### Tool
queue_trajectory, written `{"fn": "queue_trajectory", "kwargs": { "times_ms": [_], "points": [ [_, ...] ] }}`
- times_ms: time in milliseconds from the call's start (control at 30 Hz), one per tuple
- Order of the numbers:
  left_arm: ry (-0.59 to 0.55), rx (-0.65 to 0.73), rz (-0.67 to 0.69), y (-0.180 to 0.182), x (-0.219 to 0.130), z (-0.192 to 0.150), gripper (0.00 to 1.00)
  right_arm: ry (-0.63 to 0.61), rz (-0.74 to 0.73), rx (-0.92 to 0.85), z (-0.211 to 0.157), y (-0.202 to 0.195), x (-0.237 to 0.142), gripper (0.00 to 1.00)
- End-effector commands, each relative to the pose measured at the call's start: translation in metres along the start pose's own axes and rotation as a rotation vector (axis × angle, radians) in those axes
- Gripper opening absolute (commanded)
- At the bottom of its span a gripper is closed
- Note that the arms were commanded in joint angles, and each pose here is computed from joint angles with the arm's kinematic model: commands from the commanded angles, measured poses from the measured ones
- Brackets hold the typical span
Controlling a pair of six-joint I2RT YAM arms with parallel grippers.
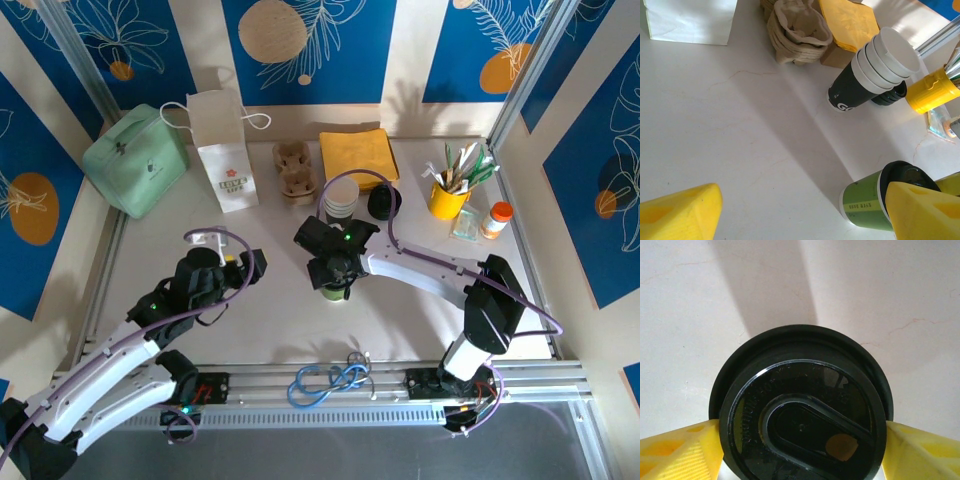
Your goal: Pack the takeout coffee
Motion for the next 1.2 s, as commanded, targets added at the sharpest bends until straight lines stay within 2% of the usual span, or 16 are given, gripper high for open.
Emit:
{"fn": "queue_trajectory", "kwargs": {
  "times_ms": [0,200,433,967,1167],
  "points": [
    [-0.009,-0.008,-0.015,0.001,-0.003,0.001,0.85,0.002,0.004,0.012,0.004,0.003,-0.002,0.76],
    [-0.015,-0.009,-0.015,0.002,-0.005,0.001,0.85,-0.009,-0.006,0.014,0.005,-0.003,-0.006,0.73],
    [-0.009,-0.009,-0.013,0.003,-0.005,0.0,0.86,-0.022,-0.035,0.048,0.006,-0.028,-0.009,0.72],
    [-0.009,-0.007,-0.012,0.003,-0.006,0.002,0.86,-0.079,-0.096,0.284,0.001,-0.15,-0.006,0.72],
    [-0.005,-0.012,-0.019,0.002,-0.004,0.001,0.86,-0.139,-0.111,0.391,0.005,-0.186,-0.01,0.71]
  ]
}}
Point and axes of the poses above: each hand's point on the last joint's axis, 136 mm out from that joint toward the fingers, its own x axis out along the fingers, its own y axis along the line the jaws close on, z = x × y, the point moved 3 cm from there along -x, back along the fingers, and after that the axes turned 1 degree about -x, right-handed, at the moved point
